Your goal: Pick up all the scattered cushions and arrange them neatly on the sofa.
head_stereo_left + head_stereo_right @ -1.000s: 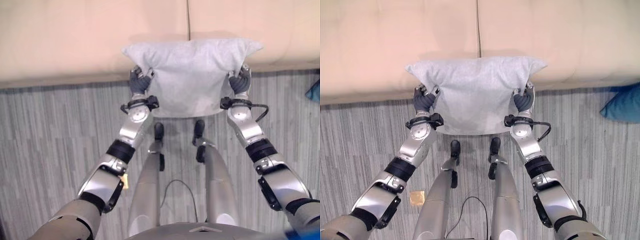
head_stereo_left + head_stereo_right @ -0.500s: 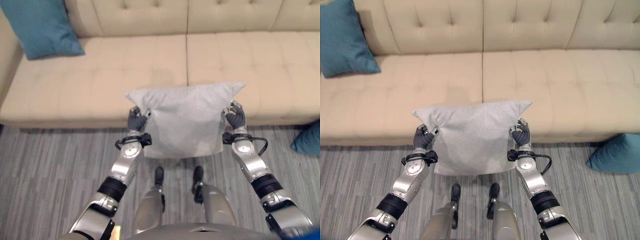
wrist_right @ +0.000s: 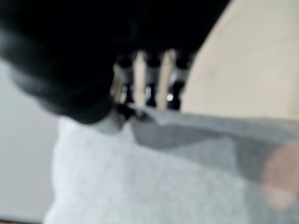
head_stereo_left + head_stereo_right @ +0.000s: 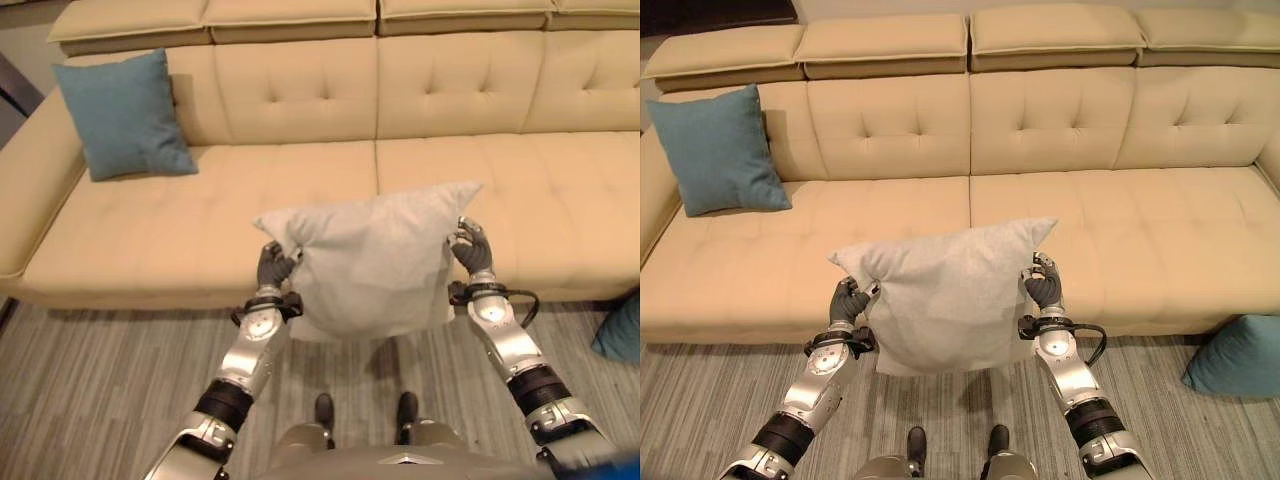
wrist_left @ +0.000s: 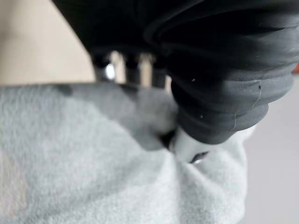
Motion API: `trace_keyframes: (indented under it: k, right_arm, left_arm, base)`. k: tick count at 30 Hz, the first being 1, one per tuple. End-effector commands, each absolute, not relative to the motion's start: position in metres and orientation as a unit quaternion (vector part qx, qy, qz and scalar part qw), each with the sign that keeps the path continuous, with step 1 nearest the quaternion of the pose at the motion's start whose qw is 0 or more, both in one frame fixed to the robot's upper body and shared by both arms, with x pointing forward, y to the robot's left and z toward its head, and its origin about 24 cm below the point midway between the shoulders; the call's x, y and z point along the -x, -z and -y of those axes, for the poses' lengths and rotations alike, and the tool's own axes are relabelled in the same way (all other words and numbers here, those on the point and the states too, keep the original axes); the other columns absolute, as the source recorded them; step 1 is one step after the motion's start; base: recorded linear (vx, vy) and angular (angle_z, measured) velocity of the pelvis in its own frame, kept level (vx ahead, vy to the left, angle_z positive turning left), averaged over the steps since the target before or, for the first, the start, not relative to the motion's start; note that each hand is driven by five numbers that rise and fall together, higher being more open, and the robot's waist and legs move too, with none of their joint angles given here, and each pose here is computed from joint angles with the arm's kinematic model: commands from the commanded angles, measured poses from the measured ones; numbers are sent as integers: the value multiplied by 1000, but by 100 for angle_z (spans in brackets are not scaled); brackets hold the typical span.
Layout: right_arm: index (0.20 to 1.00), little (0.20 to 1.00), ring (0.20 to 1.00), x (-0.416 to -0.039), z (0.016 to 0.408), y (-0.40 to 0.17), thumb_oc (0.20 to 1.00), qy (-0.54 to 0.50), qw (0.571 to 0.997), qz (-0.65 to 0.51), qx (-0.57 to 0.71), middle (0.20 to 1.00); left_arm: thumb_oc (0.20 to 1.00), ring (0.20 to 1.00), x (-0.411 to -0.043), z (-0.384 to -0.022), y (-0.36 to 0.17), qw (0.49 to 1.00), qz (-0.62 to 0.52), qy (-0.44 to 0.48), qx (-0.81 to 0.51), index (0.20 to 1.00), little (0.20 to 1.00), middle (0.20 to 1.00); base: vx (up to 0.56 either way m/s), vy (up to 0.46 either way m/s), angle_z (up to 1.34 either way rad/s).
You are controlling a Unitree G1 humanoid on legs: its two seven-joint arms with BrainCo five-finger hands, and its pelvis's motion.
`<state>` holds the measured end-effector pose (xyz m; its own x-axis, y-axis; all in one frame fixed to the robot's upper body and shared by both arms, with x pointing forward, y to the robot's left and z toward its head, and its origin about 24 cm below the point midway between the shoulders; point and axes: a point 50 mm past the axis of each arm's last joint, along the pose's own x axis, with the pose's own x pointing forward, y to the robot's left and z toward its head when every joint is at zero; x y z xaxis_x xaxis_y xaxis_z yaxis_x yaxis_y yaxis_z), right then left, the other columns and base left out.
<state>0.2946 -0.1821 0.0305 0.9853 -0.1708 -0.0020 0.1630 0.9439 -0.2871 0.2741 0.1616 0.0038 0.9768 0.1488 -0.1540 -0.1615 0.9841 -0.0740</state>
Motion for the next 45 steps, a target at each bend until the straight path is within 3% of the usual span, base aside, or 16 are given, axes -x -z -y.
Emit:
trace_keyframes:
  k: [1,21,45]
  right_arm:
    - [200,200,200,-306,146,-74,200,31,988,104,114,200]
    - [200,200,200,-299,165,-70,200,48,987,95,122,200]
    - [200,200,200,-309,148,-76,200,20,986,104,133,200]
  left_arm:
    - [200,200,-290,-150,-51,998,41,-28,42,200,200,200]
    - [200,200,-286,-139,-45,997,31,-13,67,200,200,200]
    - [200,200,-287,-150,-50,998,45,-20,49,200,200,200]
  base:
    - [74,154,-32]
    - [225,-100,14]
    - [201,99,-15]
